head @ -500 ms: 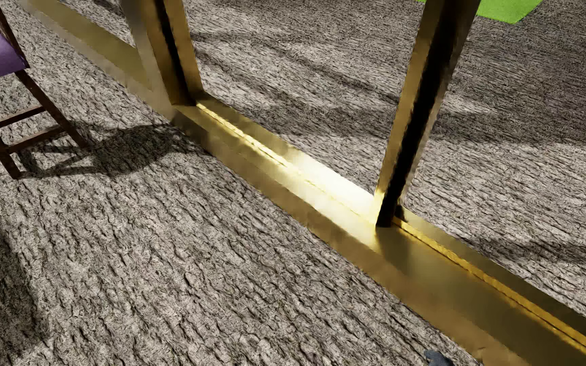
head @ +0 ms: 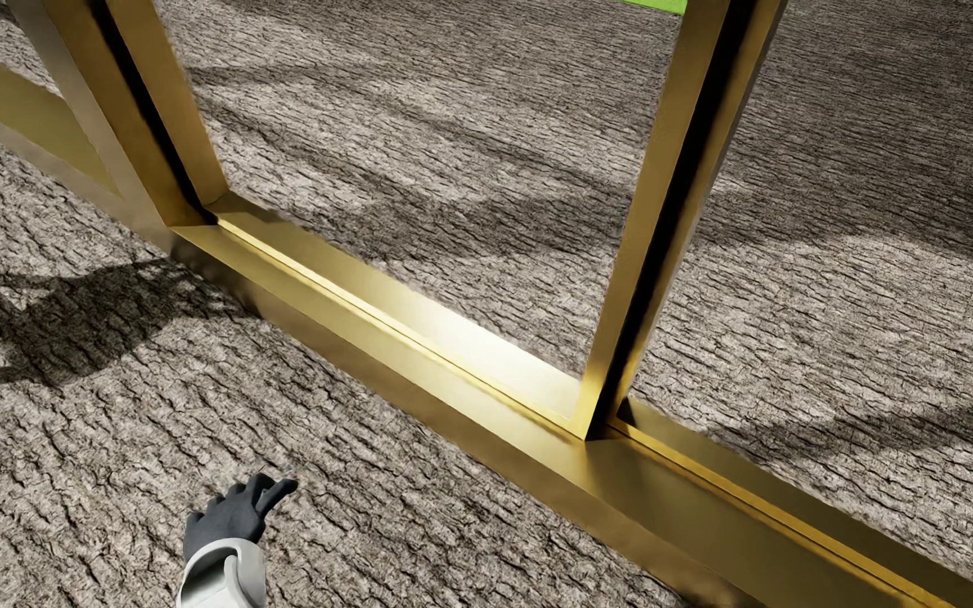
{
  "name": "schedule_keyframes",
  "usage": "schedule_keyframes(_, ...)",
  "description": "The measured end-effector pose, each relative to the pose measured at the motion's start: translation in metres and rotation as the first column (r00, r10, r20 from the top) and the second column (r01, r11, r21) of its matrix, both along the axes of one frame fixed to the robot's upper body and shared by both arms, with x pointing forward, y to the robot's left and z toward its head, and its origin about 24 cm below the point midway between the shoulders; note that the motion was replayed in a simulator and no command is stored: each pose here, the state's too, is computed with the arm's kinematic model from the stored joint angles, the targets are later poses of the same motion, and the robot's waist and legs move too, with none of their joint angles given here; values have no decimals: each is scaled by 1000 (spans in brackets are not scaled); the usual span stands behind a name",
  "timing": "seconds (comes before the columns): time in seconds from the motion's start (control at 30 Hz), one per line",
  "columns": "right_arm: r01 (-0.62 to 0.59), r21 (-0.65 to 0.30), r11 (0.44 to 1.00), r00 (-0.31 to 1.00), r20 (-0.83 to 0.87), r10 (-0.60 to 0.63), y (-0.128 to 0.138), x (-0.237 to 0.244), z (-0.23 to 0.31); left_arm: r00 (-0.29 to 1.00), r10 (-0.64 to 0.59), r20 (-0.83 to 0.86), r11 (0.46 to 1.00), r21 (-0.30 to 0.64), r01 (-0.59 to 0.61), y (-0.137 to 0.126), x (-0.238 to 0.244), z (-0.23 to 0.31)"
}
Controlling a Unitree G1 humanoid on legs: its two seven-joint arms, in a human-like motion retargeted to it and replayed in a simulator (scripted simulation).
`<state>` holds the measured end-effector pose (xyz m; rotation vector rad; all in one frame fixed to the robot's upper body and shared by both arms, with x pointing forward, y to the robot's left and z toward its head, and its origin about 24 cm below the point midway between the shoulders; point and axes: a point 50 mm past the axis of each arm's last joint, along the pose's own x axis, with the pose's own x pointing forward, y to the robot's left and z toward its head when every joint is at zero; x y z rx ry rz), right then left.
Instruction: Move towards the table
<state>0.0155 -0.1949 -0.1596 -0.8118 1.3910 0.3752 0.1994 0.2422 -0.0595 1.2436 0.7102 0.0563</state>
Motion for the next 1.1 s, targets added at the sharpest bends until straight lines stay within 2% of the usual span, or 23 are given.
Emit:
schedule_keyframes(0.07, 35, 4, 999, 976, 215, -35, 2, 39, 11, 980, 61, -192, 998, -23, -66, 3, -41, -29)
schedule_keyframes(0.13, 84, 37, 996, 892, 443, -92, 0, 77, 31, 888, 21, -459, 999, -30, -40, -4, -90, -61)
schedule_keyframes(0.17, 114, 53, 992, 841, 526, -124, -1, 91, 40, 804, -22, -595, 999, -50, -9, -10, -116, -76)
schedule_keyframes(0.23, 114, 81, 990, 760, 634, -140, -1, 112, 56, 564, -131, -815, 989, -150, 13, -29, -171, -98)
schedule_keyframes(0.3, 47, 87, 995, 727, 680, -94, 3, 127, 66, 340, -234, -911, 967, -255, -17, -43, -215, -105)
schedule_keyframes(0.37, 13, 71, 997, 730, 681, -58, 5, 135, 69, 281, -264, -922, 959, -282, -23, -49, -233, -104)
schedule_keyframes(0.47, 94, 4, 996, 763, 643, -74, -7, 126, 64, 436, -221, -872, 975, -201, 92, -47, -216, -102)
schedule_keyframes(0.5, 148, -1, 989, 784, 609, -116, -13, 112, 57, 472, -195, -860, 979, -144, 143, -36, -206, -101)
schedule_keyframes(0.57, 233, -31, 972, 855, 483, -190, -29, 70, 41, 464, -156, -872, 962, -28, 271, -4, -178, -96)
schedule_keyframes(0.63, 313, -117, 942, 916, 298, -267, -50, 15, 28, 460, -100, -882, 921, 93, 378, 28, -134, -83)
schedule_keyframes(0.67, 368, -183, 912, 922, 198, -333, -60, -14, 24, 486, -91, -869, 885, 153, 439, 36, -107, -75)
schedule_keyframes(0.7, 410, -255, 876, 912, 107, -395, -68, -42, 23, 510, -126, -851, 827, 194, 528, 35, -77, -67)
schedule_keyframes(0.73, 409, -327, 852, 905, 30, -423, -73, -65, 24, 520, -196, -831, 741, 222, 634, 25, -46, -59)
schedule_keyframes(0.8, 277, -393, 877, 934, -102, -341, -78, -86, 25, 540, -367, -758, 572, 274, 773, -13, 12, -40)
schedule_keyframes(0.83, 220, -379, 899, 948, -134, -288, -77, -86, 24, 571, -450, -686, 528, 312, 790, -36, 35, -28)
schedule_keyframes(0.87, 214, -346, 914, 955, -122, -270, -77, -78, 22, 610, -529, -590, 512, 351, 784, -59, 53, -15)
schedule_keyframes(0.97, 272, -203, 941, 962, 38, -270, -68, -27, 17, 669, -715, -200, 541, 447, 712, -122, 83, 33)
schedule_keyframes(1.03, 211, -127, 969, 964, 192, -185, -47, 14, 19, 653, -757, 21, 602, 411, 685, -147, 88, 57)
schedule_keyframes(1.1, 135, -4, 991, 941, 313, -127, -11, 42, 22, 655, -747, 110, 649, 330, 685, -151, 88, 65)
